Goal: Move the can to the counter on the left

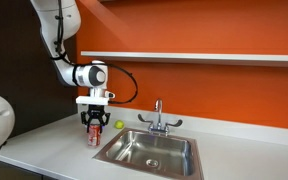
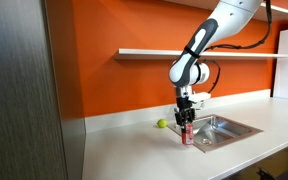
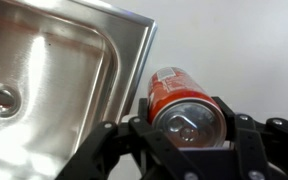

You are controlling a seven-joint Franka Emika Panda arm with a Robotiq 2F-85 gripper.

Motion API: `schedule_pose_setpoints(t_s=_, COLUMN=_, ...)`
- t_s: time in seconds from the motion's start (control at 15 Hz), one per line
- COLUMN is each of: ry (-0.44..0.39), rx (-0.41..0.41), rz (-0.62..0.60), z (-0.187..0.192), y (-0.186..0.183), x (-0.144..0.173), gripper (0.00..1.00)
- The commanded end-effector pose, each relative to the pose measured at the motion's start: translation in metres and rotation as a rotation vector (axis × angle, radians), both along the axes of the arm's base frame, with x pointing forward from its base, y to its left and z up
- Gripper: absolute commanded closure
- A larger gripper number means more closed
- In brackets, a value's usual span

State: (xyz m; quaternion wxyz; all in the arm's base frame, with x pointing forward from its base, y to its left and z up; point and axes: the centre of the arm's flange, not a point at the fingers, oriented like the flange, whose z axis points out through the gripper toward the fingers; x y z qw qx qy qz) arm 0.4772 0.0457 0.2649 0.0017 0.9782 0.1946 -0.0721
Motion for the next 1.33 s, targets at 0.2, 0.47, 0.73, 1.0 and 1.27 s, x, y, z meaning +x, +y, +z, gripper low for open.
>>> schedule_pose_setpoints(t_s=0.2, ry=0.022, rx=0.046, rz=0.068, z=-0.005, y=0.021, x=-0.006, gripper=0.62)
schedule_pose_setpoints(t_s=0.47, ry=0.029, rx=0.046, rz=0.077, z=-0.01, y=0.029, x=-0.009, gripper=0.62)
schedule_pose_setpoints(t_s=0.73, ry=0.026, rx=0.045, rz=0.083, z=-0.014, y=0.035, x=-0.014, gripper=0.62)
schedule_pose_setpoints(t_s=1.0, ry=0.016, rx=0.047, rz=0.085, z=-0.017, y=0.039, x=-0.019, gripper=0.62)
schedule_pose_setpoints(t_s=1.27, ry=0.007, rx=0.041, rz=0.085, z=-0.017, y=0.034, x=-0.016, gripper=0.62)
